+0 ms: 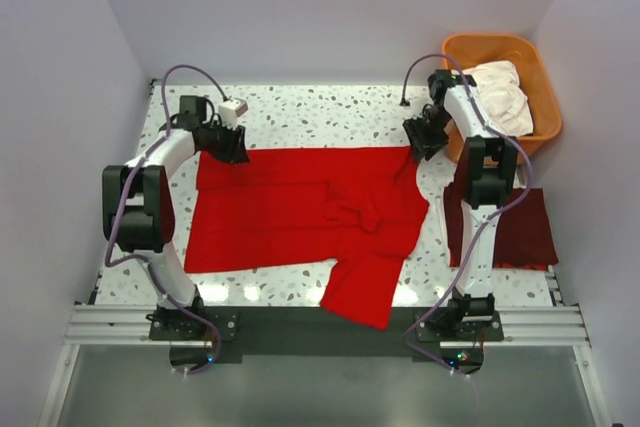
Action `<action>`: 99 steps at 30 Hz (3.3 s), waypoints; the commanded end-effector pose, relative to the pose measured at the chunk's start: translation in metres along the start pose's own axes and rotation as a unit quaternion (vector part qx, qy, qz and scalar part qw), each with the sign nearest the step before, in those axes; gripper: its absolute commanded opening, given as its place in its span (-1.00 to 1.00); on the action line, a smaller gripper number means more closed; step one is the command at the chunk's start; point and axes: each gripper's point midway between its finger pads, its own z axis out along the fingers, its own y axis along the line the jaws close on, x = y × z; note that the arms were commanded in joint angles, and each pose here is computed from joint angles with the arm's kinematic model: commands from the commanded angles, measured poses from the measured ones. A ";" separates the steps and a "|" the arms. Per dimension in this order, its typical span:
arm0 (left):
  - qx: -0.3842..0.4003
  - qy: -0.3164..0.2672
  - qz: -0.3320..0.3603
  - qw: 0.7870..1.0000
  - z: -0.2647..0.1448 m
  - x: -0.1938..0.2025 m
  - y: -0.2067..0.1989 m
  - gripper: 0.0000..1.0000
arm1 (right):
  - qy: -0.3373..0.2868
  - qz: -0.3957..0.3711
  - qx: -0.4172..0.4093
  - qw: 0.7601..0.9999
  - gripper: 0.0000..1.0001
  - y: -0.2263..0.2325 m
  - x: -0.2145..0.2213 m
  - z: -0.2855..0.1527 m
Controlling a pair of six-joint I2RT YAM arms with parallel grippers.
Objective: Fold and stack the t-shirts
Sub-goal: Fold the tshirt
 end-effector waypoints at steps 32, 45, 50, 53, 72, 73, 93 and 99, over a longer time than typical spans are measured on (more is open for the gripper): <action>-0.038 -0.100 0.008 0.994 -0.002 -0.095 0.096 -0.21 | -0.204 -0.118 0.079 0.969 -0.14 0.065 -0.146 -0.015; 0.159 -0.029 0.025 0.987 0.040 -0.038 -0.143 -0.34 | -0.109 0.014 -0.173 0.979 -0.17 0.177 -0.005 -0.036; 0.161 0.028 -0.046 0.985 0.059 -0.010 -0.160 -0.37 | -0.070 0.067 -0.216 0.972 -0.18 0.192 0.020 -0.011; 0.149 0.041 -0.085 0.984 0.069 -0.002 -0.160 -0.35 | -0.063 0.087 -0.220 0.969 -0.17 0.192 0.022 0.002; 0.143 0.090 -0.136 0.976 0.110 0.013 -0.164 -0.27 | -0.051 0.137 -0.215 0.966 -0.14 0.198 0.033 0.038; 0.143 0.091 -0.136 0.976 0.110 0.013 -0.165 -0.27 | -0.048 0.139 -0.215 0.965 -0.14 0.198 0.035 0.040; 0.095 0.102 -0.134 0.981 0.119 0.015 -0.155 -0.22 | -0.042 0.139 -0.214 0.966 -0.23 0.201 0.030 0.053; 0.086 0.109 -0.135 0.981 0.124 0.018 -0.154 -0.32 | -0.041 0.139 -0.212 0.966 -0.42 0.200 0.029 0.056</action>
